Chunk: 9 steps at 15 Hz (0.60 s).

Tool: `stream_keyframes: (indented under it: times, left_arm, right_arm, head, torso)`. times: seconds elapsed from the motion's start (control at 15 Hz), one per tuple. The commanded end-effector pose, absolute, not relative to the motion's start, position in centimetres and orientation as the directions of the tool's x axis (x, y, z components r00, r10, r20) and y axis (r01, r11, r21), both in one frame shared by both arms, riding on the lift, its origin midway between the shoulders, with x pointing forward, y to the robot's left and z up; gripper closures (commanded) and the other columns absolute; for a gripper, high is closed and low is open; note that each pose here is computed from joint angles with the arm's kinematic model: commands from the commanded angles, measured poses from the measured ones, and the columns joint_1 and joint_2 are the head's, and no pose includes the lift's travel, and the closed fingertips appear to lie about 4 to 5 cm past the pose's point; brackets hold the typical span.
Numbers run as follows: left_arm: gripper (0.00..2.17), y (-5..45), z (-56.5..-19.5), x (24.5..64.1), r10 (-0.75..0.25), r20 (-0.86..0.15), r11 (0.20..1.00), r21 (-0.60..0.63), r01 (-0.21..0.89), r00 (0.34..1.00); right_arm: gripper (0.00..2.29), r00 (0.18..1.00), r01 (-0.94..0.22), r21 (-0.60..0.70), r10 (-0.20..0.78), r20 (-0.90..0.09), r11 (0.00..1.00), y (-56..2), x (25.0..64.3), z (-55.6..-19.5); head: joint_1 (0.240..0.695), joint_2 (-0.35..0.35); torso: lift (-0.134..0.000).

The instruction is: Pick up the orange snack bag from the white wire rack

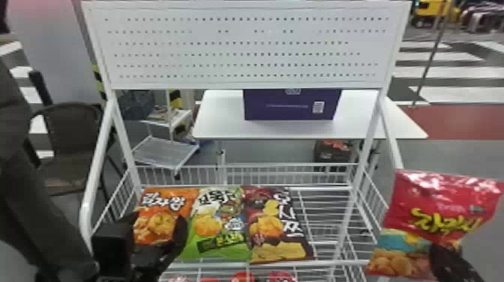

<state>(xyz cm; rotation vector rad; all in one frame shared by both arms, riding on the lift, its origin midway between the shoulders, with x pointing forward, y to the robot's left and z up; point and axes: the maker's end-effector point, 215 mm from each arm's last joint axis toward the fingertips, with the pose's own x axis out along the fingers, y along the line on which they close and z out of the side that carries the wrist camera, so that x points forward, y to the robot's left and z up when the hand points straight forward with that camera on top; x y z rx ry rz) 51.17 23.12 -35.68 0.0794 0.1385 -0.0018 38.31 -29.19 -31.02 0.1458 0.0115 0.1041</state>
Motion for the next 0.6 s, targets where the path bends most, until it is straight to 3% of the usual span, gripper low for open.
stream_keyframes:
  times: [0.0, 0.53]
  left_arm:
    - [0.15, 23.7, -37.5, 52.7, 0.006, -0.169, 0.996, 0.087, 0.009, 0.986]
    - [0.21, 26.5, -41.9, 55.9, 0.045, -0.28, 0.99, 0.14, -0.006, 0.959]
  right_arm:
    - [2.24, 0.994, -0.103, 0.145, 0.105, -0.005, 0.984, -29.2, 38.3, -31.1]
    - [2.24, 0.994, -0.108, 0.143, 0.11, -0.008, 0.984, -29.2, 38.3, -31.1]
  head:
    - [0.499, 0.0]
    - [0.499, 0.0]
  torso:
    - [0.0]
    - [0.0]
